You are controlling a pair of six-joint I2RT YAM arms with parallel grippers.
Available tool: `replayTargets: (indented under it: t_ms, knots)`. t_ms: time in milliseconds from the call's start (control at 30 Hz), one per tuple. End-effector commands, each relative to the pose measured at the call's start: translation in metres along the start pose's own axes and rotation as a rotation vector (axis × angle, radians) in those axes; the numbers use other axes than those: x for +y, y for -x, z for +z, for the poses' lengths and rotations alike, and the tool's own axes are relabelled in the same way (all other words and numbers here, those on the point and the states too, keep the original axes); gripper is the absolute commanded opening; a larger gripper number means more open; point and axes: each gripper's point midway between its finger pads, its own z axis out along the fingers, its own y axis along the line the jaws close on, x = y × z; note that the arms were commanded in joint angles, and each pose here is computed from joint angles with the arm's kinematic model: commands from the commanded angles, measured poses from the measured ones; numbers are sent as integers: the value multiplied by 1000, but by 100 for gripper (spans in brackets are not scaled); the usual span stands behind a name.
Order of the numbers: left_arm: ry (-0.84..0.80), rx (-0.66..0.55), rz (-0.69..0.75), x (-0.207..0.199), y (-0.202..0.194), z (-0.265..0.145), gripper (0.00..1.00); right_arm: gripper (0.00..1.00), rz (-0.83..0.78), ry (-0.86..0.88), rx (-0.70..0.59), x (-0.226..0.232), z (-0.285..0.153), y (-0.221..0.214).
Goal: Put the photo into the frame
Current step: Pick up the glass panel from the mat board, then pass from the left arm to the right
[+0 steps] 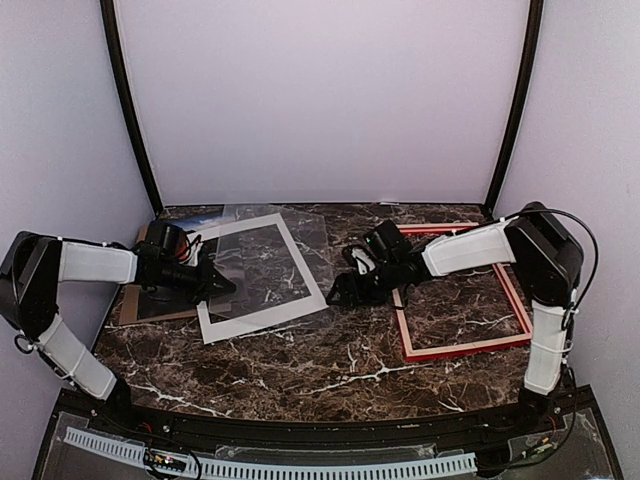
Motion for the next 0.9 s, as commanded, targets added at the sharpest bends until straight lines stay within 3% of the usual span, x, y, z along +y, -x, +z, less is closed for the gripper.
replayTargets:
  t_ms: [0,167,400,633,867]
  knots:
    - [32,-43,110,-24,12,-21,0,83,14,-122,48,-6,-32,-14]
    - [-2,-102,197,-56,20,-43,0,88,9,-275,-38,-23,-76,3]
    - [-113,-179,311,-113,25,-79,0,90,61,-458,-7,-77,-100,-24]
    - [-164,-270,412,-163,30,-120,0,89,87,-487,46,-97,-90,-50]
    - [-181,-308,464,-186,32,-138,0,87,90,-420,54,-79,-76,-63]
